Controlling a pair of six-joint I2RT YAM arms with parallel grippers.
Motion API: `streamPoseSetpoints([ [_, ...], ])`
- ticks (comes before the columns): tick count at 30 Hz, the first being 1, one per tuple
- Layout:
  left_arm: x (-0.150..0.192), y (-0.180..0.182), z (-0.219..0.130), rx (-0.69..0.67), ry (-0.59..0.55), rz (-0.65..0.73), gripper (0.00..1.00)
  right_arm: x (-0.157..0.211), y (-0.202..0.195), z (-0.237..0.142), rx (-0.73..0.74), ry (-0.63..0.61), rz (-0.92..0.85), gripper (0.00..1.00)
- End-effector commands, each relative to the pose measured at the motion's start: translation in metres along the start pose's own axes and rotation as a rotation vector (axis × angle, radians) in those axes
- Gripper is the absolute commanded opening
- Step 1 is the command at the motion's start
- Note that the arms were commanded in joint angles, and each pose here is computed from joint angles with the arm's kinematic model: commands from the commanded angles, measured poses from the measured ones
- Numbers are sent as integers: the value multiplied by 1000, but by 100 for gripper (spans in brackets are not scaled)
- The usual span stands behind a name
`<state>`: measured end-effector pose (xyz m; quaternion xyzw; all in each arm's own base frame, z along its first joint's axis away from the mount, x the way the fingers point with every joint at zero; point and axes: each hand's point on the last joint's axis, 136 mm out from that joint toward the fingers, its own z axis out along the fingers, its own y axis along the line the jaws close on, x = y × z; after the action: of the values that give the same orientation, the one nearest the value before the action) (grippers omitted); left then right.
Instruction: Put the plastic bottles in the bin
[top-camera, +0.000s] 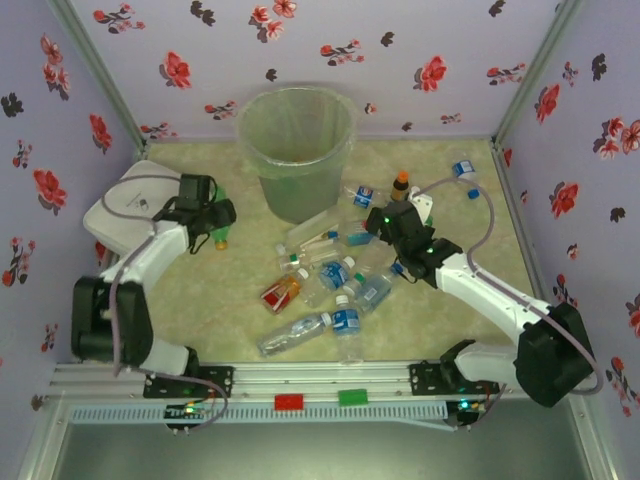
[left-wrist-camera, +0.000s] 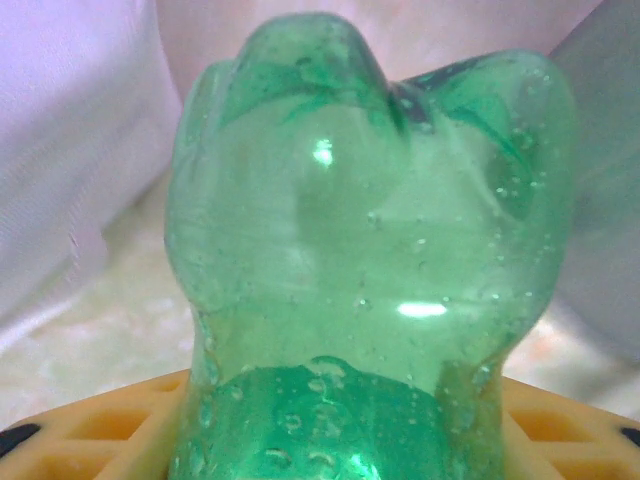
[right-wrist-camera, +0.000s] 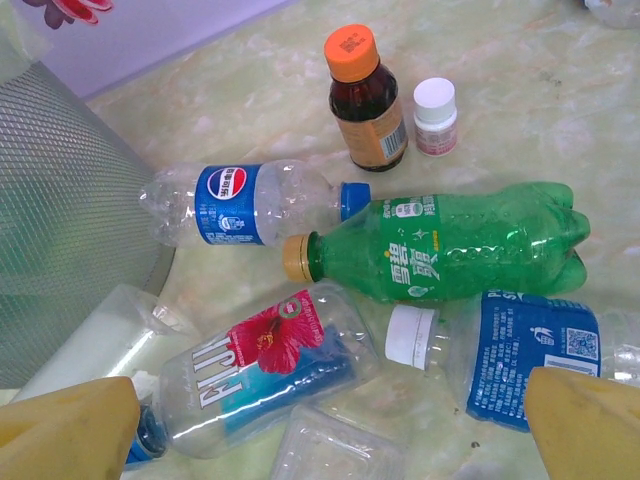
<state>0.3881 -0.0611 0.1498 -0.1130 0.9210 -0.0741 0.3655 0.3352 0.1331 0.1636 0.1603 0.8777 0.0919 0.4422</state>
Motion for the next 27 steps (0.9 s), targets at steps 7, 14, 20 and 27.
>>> streamPoseSetpoints([
  [7,-104,-49,-141,282,-440,-55,49,8,-4,11,-4,-26,59,100],
  [14,-160,-113,-201,522,-594,-18,47,15,9,9,-103,-11,71,100],
  [20,-184,-174,-198,610,-606,82,46,18,8,5,-127,-6,86,99],
  [27,-185,-227,-150,645,-491,164,45,20,5,-2,-148,-7,92,100],
])
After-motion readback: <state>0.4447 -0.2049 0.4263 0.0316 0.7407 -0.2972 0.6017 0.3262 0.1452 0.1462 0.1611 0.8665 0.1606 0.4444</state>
